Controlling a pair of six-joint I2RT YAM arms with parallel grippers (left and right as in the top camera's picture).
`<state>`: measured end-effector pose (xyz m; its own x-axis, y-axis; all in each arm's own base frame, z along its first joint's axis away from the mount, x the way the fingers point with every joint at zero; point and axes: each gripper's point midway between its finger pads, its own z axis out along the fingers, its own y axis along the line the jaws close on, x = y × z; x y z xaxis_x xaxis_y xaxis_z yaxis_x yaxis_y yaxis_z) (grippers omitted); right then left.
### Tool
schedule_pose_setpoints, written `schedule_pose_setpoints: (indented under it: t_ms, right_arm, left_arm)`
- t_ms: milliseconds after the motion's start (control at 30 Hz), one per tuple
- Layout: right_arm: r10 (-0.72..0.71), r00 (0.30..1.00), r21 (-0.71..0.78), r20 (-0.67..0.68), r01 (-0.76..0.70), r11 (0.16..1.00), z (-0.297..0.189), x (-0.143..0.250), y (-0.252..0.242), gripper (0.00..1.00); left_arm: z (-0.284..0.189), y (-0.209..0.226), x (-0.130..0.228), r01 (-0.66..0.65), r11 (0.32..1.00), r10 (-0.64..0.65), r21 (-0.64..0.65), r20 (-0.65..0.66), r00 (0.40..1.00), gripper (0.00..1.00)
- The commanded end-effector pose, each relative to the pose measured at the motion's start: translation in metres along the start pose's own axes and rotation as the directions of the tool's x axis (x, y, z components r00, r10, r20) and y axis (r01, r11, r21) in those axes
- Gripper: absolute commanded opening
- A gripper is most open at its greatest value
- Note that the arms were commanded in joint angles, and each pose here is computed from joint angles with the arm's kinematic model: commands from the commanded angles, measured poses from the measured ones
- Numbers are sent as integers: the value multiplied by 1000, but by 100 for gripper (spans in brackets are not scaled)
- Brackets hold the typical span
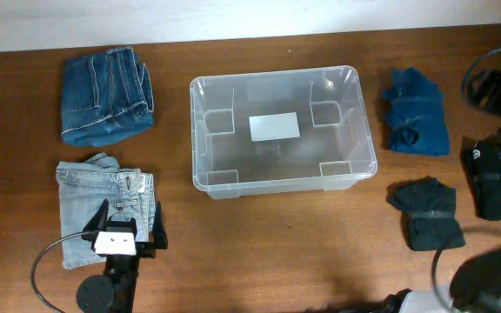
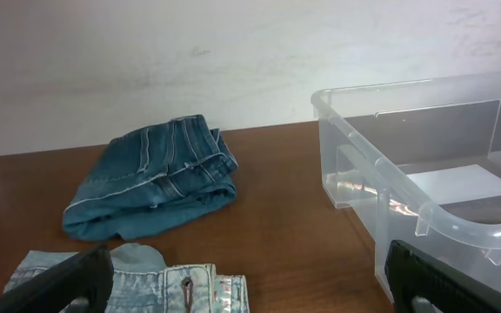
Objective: Pack container
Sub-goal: 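Move the right gripper to the dark teal folded garment and grasp it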
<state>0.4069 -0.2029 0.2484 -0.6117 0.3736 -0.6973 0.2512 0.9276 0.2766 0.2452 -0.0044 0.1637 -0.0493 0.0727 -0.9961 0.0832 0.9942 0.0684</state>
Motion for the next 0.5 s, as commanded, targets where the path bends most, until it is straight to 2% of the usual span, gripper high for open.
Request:
schedule_pose_setpoints:
  t_ms: [0,233,467]
  right_arm:
    - [25,999,-103,-36,-29,994,34,6,-5,98]
    - [43,996,-113,-80,-51,992,101,26,-35,99]
    - [87,981,-117,-171,-107,987,153,67,-57,99]
  left_arm:
    - [0,-1,2,-12,1000,12,7,0,1000,99]
    - [0,-1,2,-12,1000,12,7,-1,1000,99]
    - [0,-1,2,-12,1000,12,8,0,1000,99]
